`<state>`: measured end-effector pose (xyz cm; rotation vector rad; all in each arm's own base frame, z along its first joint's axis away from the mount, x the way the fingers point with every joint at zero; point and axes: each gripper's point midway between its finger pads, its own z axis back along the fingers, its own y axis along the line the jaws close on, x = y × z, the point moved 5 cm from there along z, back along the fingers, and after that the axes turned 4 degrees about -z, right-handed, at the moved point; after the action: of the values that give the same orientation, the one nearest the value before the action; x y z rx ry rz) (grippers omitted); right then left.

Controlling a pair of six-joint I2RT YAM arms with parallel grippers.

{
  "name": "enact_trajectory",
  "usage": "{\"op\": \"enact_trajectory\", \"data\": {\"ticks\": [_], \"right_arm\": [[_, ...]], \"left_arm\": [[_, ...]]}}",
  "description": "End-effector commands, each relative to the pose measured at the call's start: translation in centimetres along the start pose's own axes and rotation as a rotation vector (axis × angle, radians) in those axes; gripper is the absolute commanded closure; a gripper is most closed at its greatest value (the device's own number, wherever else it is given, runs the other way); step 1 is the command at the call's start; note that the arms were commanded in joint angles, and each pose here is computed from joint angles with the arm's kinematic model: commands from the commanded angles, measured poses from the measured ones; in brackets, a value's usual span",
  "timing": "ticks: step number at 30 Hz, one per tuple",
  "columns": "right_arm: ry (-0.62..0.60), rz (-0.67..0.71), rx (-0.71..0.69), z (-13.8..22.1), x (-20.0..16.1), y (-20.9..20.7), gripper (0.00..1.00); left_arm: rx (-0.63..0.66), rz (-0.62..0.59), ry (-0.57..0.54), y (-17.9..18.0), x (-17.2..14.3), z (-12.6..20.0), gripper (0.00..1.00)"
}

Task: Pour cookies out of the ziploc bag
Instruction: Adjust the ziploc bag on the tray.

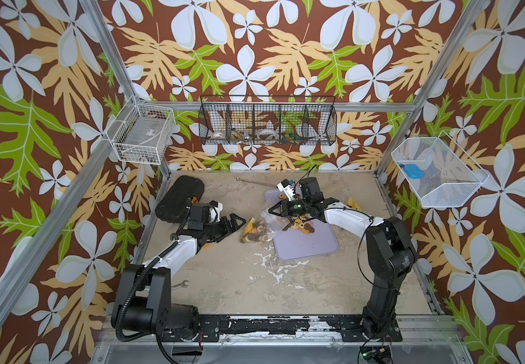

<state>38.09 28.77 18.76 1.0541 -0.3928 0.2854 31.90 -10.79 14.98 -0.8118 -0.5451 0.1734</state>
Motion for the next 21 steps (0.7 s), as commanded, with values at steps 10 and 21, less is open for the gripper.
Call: {"op": "enact_trajectory", "data": {"ticks": [10, 21], "right_arm": [[0.061, 0.050, 0.214, -2.9, -1.3, 9.9, 0.93], [-0.068, -0.025, 0.124, 1.2, 0.6, 5.9, 0.93]], "left_arm": [[0.002, 0.017, -0.046, 1.3, 1.5, 1.1, 0.00], [0.011, 0.000, -0.104, 1.1, 3.1, 3.1, 0.00]]}}
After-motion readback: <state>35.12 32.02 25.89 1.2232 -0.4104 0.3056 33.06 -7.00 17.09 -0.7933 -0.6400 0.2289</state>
